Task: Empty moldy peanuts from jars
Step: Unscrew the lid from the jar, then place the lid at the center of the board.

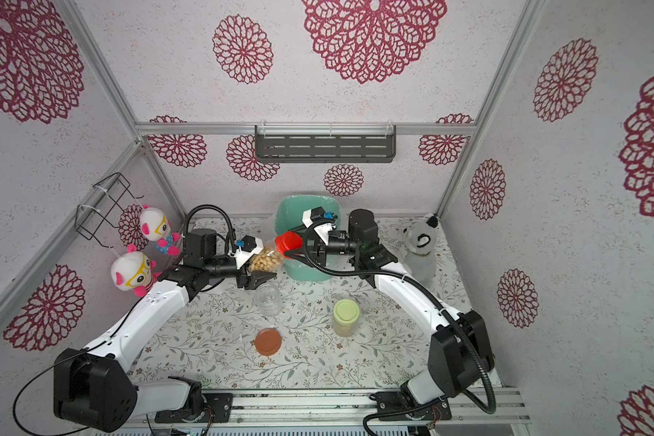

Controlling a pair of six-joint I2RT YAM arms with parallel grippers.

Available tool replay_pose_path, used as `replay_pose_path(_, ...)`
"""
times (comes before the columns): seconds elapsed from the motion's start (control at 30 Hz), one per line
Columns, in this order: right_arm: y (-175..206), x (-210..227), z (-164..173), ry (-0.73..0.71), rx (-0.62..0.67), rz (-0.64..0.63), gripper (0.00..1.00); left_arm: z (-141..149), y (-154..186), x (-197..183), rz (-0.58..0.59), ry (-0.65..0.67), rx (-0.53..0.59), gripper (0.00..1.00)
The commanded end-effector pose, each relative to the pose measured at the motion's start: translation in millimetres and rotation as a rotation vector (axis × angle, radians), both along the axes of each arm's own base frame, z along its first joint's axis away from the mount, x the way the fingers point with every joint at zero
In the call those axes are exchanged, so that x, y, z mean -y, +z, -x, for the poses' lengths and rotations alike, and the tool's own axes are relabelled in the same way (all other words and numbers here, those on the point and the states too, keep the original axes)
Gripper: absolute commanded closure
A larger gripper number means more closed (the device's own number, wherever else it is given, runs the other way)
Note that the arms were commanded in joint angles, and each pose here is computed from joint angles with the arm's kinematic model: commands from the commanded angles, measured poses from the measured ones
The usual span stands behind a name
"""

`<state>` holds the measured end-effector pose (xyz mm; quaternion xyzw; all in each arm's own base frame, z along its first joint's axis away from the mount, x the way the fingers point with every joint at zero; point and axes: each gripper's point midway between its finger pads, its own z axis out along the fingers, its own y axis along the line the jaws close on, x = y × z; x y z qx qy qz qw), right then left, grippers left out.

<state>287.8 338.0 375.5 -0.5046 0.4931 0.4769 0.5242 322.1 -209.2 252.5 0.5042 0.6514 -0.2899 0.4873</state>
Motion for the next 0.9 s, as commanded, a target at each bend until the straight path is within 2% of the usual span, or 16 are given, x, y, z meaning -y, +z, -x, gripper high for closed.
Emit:
replay_pose_path(0.0, 34, 11, 19, 0.042, 0.104, -0.058, 0.68, -4, 14, 0, 0.012, -0.015, 0.047, 1.00)
replay_pose_path(0.13, 39, 14, 25, 0.041, 0.112, -0.066, 0.68, -8, 13, -1, 0.005, 0.004, 0.051, 1.00)
replay_pose_path(0.27, 42, 21, 35, 0.020, 0.110, -0.062, 0.68, -25, 15, -9, -0.008, 0.100, 0.068, 1.00)
replay_pose_path(0.4, 19, 25, 40, -0.065, 0.101, 0.031, 0.68, -40, 20, -19, -0.006, 0.196, 0.101, 1.00)
replay_pose_path(0.53, -9, 26, 49, -0.118, 0.080, 0.135, 0.69, -46, 28, -24, 0.013, 0.239, 0.132, 1.00)
replay_pose_path(0.7, -36, 22, 68, -0.135, 0.022, 0.203, 0.76, -53, 32, -31, 0.018, 0.291, 0.154, 1.00)
replay_pose_path(0.87, -71, 19, 81, -0.120, -0.055, 0.284, 0.91, -56, 30, -33, 0.014, 0.308, 0.151, 1.00)
